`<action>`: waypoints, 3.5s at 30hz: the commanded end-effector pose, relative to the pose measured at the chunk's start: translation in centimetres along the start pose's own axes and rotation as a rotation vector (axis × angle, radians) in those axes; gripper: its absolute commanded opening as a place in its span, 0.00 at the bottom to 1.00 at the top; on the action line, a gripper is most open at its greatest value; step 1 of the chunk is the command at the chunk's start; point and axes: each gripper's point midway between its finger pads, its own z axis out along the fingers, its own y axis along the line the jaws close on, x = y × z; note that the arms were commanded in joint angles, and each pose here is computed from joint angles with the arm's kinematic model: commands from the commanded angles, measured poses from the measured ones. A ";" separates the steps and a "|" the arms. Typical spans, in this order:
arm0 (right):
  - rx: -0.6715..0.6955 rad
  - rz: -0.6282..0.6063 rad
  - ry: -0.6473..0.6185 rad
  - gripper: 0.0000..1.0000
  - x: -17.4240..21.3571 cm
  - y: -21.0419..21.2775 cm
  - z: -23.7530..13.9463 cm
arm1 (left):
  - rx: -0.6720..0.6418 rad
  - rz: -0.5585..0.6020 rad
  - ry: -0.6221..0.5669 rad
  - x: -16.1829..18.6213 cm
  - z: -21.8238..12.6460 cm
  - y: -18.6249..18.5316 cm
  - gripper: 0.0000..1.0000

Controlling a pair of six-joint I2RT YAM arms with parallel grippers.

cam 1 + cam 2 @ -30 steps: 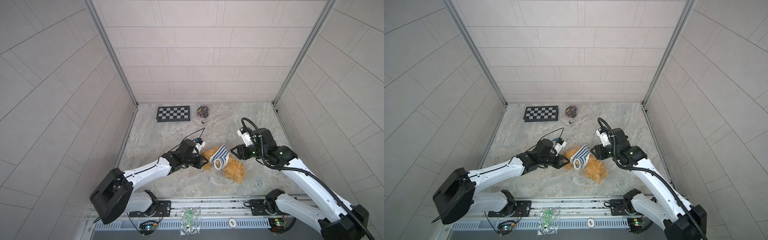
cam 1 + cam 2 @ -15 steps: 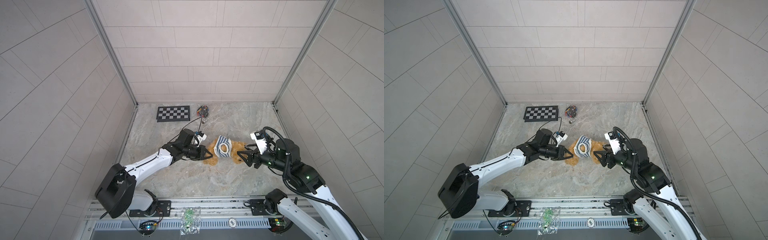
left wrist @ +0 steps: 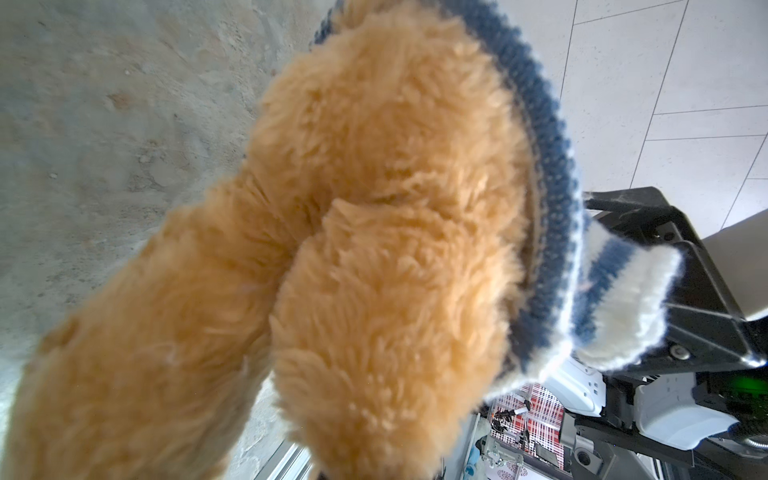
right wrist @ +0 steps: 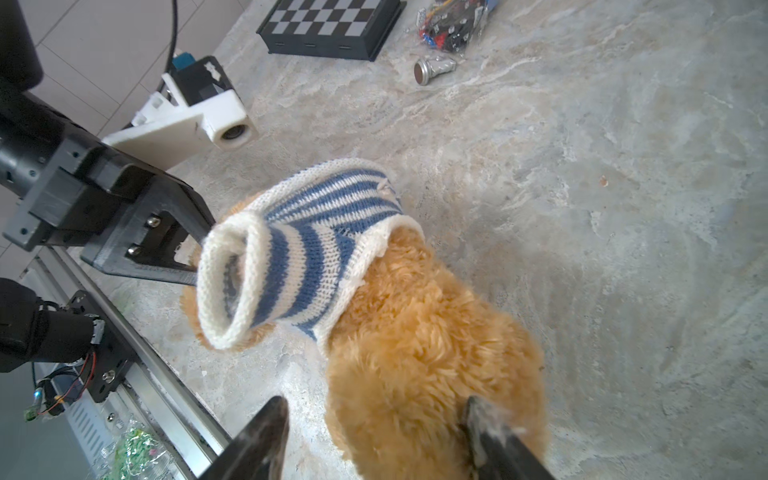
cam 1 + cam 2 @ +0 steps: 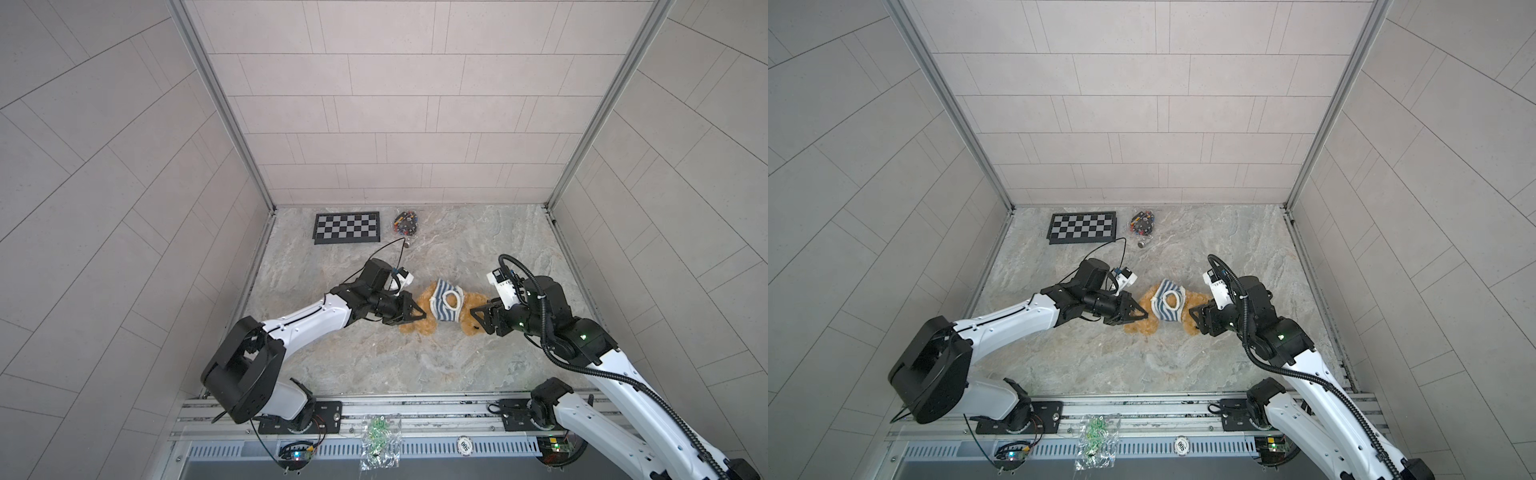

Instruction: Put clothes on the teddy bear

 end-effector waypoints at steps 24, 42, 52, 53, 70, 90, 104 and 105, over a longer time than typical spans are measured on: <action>0.149 0.068 0.079 0.27 2.1 -3.9 5.4 | -0.051 0.036 -0.046 -1.6 0.9 2.3 0.00; 0.083 0.005 -0.038 0.00 -1.4 -2.0 3.6 | -0.470 0.469 -0.122 -1.1 -7.5 -0.7 0.42; 0.077 0.000 -0.062 0.00 -2.8 -0.9 2.8 | -0.445 0.700 -0.053 1.1 -4.6 -8.3 0.24; 0.076 -0.001 -0.065 0.00 -2.9 -0.8 2.7 | -0.442 0.705 -0.047 1.1 -4.0 -8.4 0.21; 0.063 -0.011 -0.076 0.00 -3.6 0.3 3.0 | -0.627 0.769 -0.100 -3.5 0.3 -6.8 0.10; 0.041 -0.022 -0.071 0.00 -4.0 1.3 3.9 | -0.773 0.836 -0.078 -5.2 2.0 -3.1 0.29; 0.031 -0.017 -0.055 0.00 -3.6 1.2 4.7 | -0.829 0.785 -0.034 -6.5 4.1 0.7 0.14; 0.032 -0.017 -0.054 0.00 -3.5 1.2 4.7 | -0.830 0.778 -0.041 -6.6 4.0 0.9 0.11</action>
